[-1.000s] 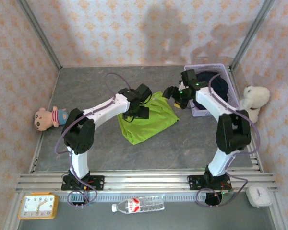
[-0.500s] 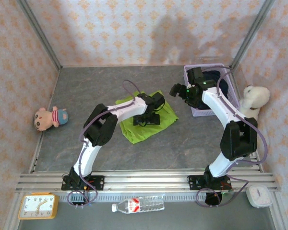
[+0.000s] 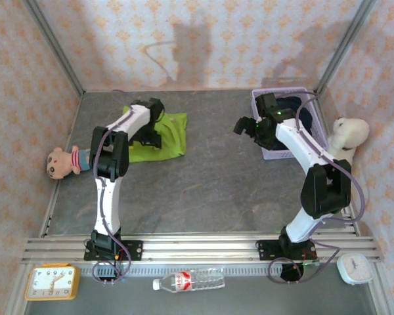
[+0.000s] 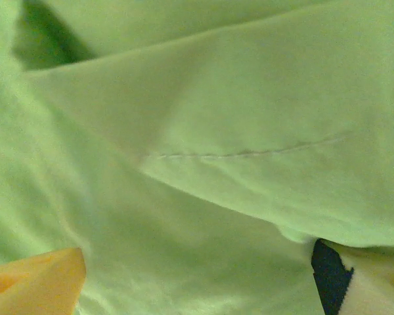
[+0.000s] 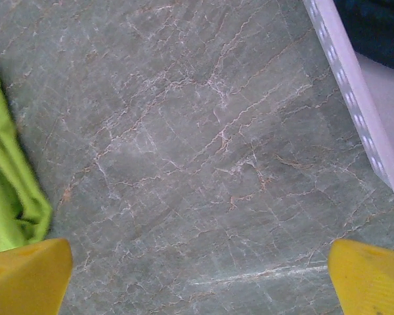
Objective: Fold and stack the mixed laundry pile
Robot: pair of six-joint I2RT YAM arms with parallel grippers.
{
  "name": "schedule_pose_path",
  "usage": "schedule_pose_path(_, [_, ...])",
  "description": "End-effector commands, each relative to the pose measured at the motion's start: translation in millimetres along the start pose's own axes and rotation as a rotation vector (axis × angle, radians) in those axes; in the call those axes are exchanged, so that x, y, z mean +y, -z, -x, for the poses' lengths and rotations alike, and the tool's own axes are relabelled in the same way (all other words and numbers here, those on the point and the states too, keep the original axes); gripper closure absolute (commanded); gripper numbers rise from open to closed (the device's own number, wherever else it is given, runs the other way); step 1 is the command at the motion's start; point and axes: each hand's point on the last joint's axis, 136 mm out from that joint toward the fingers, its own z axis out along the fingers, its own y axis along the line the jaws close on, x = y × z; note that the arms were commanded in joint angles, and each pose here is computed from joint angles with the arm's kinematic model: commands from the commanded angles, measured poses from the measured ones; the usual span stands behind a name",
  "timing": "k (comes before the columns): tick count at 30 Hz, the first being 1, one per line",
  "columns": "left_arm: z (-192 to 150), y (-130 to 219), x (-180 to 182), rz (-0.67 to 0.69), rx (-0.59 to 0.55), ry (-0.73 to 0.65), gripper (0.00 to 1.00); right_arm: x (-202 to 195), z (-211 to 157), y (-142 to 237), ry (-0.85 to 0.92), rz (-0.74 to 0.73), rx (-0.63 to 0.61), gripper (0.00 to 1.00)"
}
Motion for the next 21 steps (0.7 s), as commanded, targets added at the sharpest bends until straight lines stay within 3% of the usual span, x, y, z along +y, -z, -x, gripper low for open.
schedule_pose_path(1, [12, -4, 51, 0.125, 0.032, -0.021, 0.10, -2, 7, -1, 0.004, -0.031, 0.007, 0.00])
schedule_pose_path(8, [38, -35, 109, 0.079, 0.092, 0.129, 0.10, -6, 18, -4, 0.011, -0.080, -0.010, 0.00])
schedule_pose_path(13, [38, -63, 128, 0.027, 0.154, 0.225, 0.10, -39, 60, -4, -0.089, -0.183, -0.088, 0.01])
schedule_pose_path(21, [38, -101, 153, -0.186, 0.205, 0.621, 0.13, -95, 140, 0, -0.260, -0.279, -0.201, 0.01])
